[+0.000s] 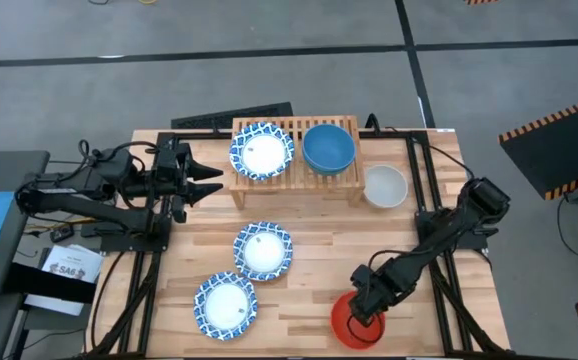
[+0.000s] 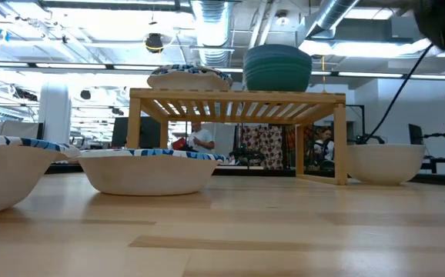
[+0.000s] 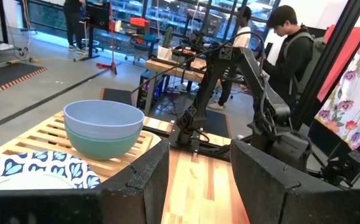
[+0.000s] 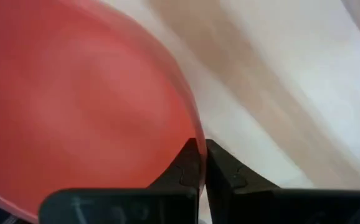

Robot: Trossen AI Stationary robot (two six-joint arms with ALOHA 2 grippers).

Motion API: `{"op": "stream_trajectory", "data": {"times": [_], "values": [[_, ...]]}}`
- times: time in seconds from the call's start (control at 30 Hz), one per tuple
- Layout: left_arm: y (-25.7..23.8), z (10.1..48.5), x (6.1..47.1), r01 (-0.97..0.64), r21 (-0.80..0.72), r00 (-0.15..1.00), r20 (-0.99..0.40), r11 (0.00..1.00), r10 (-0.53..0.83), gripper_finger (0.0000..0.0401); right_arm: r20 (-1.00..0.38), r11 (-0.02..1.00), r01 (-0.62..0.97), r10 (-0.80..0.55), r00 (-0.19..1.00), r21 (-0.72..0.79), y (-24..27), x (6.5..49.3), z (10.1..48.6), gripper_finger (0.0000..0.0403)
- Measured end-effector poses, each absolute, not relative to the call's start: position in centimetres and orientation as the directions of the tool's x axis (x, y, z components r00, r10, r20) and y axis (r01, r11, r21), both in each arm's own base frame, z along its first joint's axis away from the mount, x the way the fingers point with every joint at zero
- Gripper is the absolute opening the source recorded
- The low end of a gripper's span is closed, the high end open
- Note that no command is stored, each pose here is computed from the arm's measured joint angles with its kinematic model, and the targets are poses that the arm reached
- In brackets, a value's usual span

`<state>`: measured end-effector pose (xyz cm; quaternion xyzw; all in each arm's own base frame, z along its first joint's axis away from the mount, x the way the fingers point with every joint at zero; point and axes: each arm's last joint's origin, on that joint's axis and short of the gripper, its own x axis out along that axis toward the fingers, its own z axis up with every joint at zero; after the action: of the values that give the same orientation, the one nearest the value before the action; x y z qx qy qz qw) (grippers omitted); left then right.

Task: Place and stack bowls onto a shelf
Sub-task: Stack the orange bowl on top of the blue bowl on the shelf

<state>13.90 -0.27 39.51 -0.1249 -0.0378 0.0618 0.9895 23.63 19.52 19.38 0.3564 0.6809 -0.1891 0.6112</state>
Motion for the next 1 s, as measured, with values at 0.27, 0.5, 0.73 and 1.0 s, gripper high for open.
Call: {"op": "stream_trajectory", "data": {"times": [0.27, 0.5, 0.73, 1.0], "values": [[-0.3, 39.5, 13.9, -0.113, -0.253, 0.989, 0.060, 0.961, 0.132, 0.0155, -0.823, 0.577, 0.595, 0.470, 0.318, 0.560, 16.9, 23.7, 27.2, 0.0027], [-0.2, 39.5, 13.9, -0.120, -0.254, 0.988, 0.060, 0.960, 0.139, 0.0155, -0.630, 0.515, 0.421, 0.344, 0.696, 0.746, 9.5, 23.9, 37.8, 0.0027], [-0.2, 39.6, 13.9, -0.119, -0.255, 0.988, 0.066, 0.960, 0.140, 0.0155, -0.581, 0.576, 0.479, -0.007, 0.814, 0.663, 0.4, 23.3, 44.3, 0.0027], [-0.2, 39.6, 13.9, -0.118, -0.257, 0.988, 0.068, 0.959, 0.140, 0.0155, -0.725, 0.493, 0.732, -0.258, 0.639, 0.470, -8.1, 22.6, 44.3, 0.0027]]}}
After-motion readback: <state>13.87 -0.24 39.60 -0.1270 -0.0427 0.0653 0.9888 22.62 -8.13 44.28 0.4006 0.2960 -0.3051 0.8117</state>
